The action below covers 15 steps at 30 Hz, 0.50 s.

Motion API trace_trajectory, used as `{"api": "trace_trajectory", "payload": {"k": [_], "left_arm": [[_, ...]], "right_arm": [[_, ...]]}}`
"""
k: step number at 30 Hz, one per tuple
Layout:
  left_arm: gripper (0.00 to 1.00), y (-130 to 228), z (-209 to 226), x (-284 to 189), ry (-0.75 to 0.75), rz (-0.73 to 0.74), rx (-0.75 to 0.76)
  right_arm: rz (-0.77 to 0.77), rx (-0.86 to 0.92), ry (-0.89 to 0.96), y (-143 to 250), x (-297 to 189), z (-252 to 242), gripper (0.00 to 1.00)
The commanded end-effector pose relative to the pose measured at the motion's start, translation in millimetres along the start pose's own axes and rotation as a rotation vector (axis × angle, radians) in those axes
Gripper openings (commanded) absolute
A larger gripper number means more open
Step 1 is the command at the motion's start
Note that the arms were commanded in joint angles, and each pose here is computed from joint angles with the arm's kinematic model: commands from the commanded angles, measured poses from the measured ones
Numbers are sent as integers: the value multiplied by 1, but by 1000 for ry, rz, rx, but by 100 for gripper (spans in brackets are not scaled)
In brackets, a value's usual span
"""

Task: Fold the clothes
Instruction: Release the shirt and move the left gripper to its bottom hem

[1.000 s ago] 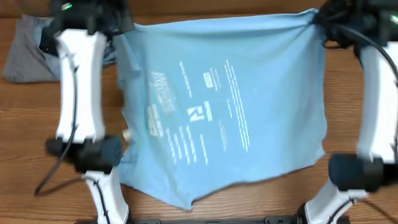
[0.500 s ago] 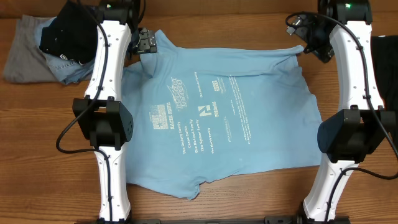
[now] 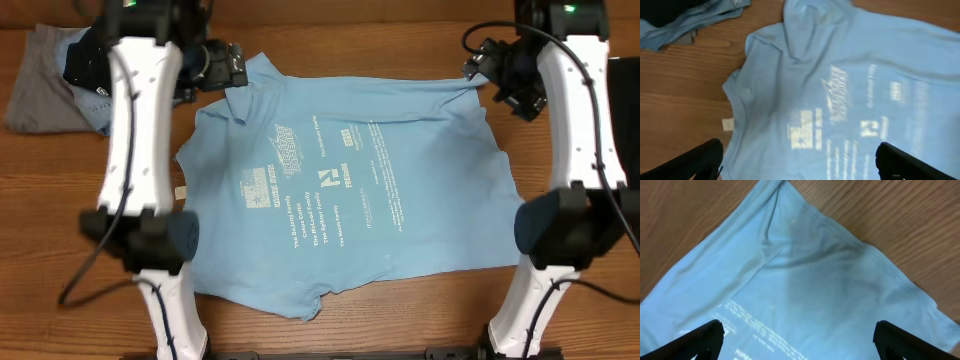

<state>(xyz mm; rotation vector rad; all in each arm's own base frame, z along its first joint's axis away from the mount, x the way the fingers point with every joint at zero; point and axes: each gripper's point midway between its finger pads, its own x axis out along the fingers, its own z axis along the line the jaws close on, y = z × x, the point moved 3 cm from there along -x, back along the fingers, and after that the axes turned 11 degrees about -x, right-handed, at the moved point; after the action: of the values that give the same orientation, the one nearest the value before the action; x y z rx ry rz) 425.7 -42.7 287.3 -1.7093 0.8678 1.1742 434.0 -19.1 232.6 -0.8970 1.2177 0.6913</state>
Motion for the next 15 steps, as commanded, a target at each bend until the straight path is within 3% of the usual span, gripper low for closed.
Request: {"api": "trace_trajectory", "payload": {"k": [1,7,12,15], "left_arm": [[100,19,-11,-53,120,-49,35],[100,57,-47,-99,258,-87,171],[100,109,-81,-133,339,-104,324],[100,142,-81,-150,347,-104,372]], "right_arm": [[-130,5,-82,12,-75,-8,100],[-177,5,-104,44,-127,-24,100],[-228,-88,-135,53,-149,-27,100],[-246,-111,-139,57,-156,-29,100]]}}
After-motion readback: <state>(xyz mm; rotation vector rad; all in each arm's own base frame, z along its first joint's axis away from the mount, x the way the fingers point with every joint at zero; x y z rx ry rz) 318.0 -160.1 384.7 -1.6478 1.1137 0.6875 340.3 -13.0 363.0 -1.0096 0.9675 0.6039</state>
